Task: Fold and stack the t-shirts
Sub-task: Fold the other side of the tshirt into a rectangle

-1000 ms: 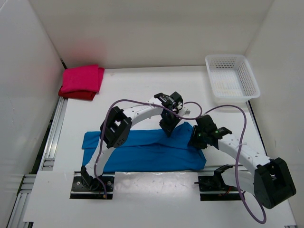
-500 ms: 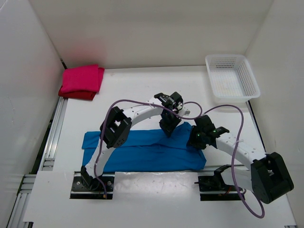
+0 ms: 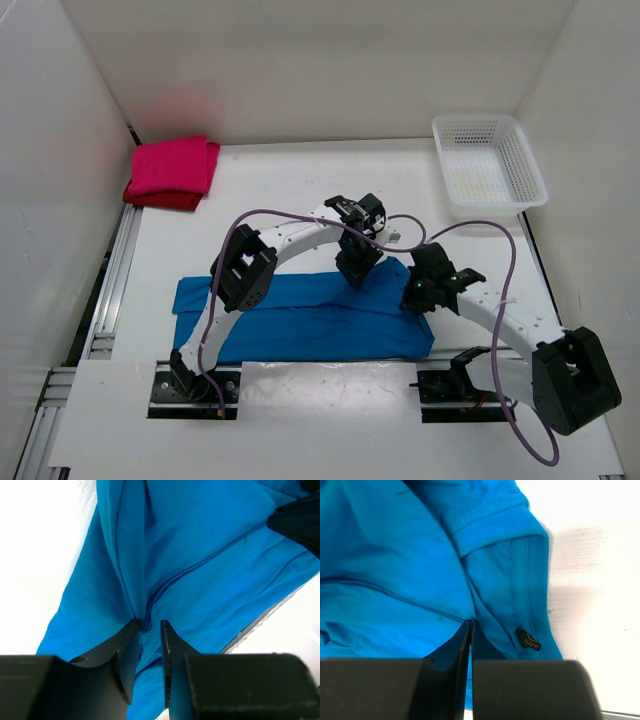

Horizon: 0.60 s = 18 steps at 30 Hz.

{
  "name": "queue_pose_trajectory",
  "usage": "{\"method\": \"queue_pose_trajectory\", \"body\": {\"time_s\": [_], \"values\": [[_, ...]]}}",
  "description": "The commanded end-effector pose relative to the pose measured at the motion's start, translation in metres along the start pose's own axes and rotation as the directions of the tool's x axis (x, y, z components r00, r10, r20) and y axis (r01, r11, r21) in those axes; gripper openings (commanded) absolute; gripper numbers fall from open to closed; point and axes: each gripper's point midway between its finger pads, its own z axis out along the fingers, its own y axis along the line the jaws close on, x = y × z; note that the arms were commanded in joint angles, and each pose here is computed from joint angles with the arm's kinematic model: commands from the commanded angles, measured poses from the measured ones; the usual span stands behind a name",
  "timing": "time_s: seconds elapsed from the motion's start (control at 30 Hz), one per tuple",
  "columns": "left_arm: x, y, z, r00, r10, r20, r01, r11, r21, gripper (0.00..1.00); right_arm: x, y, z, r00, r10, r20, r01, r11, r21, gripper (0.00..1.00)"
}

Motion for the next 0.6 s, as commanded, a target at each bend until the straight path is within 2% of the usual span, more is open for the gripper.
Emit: {"method": "queue_pose_trajectory", "body": {"time_s": [0.0,0.3,0.57], "values": [[-0.0175,-0.0198,-0.0316,0.995,0.046,0.089,-0.049,0.998,0.031,0.35,-0.0069,0.0031,-0.0097,0.999,-0.006,0.044,0.007,1.0,-0.024,0.0],[-0.0234,-0.0232,-0.0304,0.994,0.049,0.098,-0.054,0.997,0.052,0.39,-0.0014,0.0023,-0.0118,0.999,0.021,0.037,-0.02,0.999,-0.035,0.0],[-0.0184,-0.0211,-0.03,0.995,0.045,0.088,-0.049,0.998,0.042,0.37,-0.0014,0.0023,-0.0118,0.999,0.021,0.037,-0.02,0.999,-0.035,0.0]]}}
